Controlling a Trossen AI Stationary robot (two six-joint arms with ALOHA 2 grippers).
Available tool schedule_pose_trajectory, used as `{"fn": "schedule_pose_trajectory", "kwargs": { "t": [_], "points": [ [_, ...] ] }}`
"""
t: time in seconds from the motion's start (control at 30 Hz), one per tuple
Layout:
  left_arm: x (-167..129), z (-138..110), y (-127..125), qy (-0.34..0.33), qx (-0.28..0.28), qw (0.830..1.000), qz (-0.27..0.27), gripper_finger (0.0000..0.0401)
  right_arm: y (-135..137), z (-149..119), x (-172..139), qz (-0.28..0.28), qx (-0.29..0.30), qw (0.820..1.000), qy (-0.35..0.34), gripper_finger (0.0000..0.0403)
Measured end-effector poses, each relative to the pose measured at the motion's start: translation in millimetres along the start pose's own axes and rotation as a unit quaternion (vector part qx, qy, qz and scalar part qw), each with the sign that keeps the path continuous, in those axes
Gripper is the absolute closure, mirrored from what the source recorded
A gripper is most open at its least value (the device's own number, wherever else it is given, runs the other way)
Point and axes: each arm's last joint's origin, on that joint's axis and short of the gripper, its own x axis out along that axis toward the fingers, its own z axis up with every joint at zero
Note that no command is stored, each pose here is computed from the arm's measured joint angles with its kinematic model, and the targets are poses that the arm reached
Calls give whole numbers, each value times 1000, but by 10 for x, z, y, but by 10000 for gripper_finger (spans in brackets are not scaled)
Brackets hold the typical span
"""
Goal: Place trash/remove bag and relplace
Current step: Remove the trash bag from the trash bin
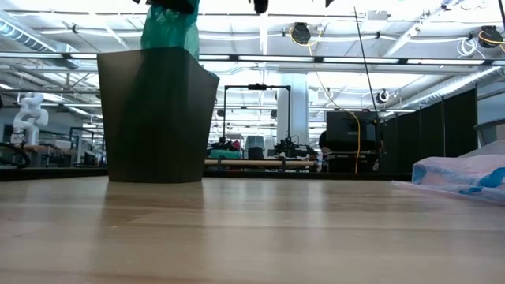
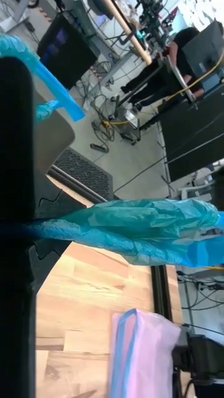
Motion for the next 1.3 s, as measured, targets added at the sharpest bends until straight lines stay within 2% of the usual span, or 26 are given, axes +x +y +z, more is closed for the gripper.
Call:
{"fn": "schedule_pose_trajectory", "kwargs": {
  "t": [0.13,0.3,0.33,0.7,0.87,1.1,1.3],
  "points": [
    [0,11,1,-4,5,1000,0,401,-15,-66,77,-4,-2,1000,-20,242],
    [0,5,0,-2,9,1000,-1,401,-19,-73,98,-7,-11,999,-32,373],
    [0,5,0,-2,9,1000,-1,401,-20,-60,97,-8,-18,999,-38,387],
    [24,-26,-31,11,20,1000,-3,397,46,-12,99,-3,-37,998,-53,402],
    [76,-57,-87,25,37,999,-5,355,115,152,31,1,-57,995,-81,403],
    [125,-76,-139,33,42,999,-6,278,171,223,-5,6,-69,994,-86,403],
    [156,-109,-165,46,53,998,-4,261,210,265,-25,9,-77,993,-90,403]
  ]
}}
